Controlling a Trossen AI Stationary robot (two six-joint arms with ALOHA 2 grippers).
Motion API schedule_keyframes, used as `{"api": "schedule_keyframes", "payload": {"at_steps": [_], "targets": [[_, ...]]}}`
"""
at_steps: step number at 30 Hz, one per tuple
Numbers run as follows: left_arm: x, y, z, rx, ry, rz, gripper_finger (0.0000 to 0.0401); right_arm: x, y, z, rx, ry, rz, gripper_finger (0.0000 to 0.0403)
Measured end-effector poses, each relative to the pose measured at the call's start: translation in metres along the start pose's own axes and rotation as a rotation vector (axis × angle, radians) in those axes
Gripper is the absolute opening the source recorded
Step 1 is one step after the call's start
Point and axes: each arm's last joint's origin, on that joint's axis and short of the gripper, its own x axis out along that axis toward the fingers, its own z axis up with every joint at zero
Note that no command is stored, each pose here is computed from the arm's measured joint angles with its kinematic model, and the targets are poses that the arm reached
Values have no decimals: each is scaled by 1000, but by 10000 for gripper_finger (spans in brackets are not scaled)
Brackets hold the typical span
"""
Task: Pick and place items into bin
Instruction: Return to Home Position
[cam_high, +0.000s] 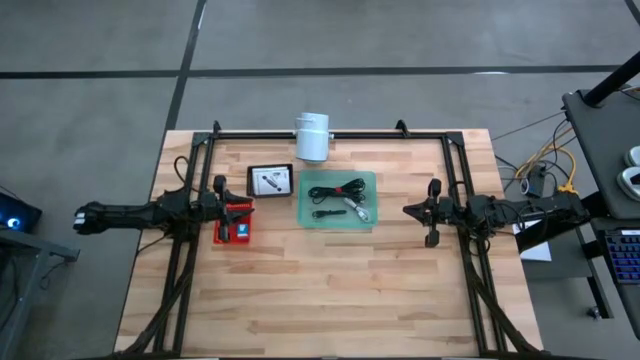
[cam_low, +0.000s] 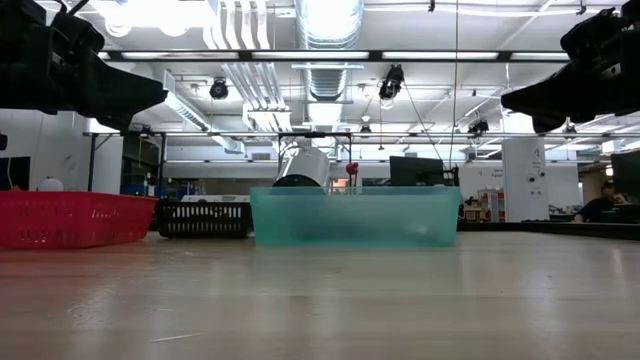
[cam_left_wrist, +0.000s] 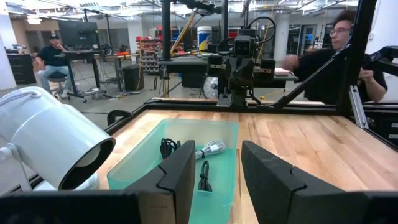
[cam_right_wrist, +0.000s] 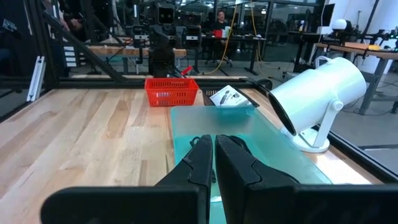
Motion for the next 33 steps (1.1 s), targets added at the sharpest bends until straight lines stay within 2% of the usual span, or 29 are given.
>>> {"api": "schedule_keyframes", "payload": {"at_steps": [33], "targets": [[0, 0, 0, 0, 0, 0, 115, 0, 0, 0, 3, 0, 0, 9]]}}
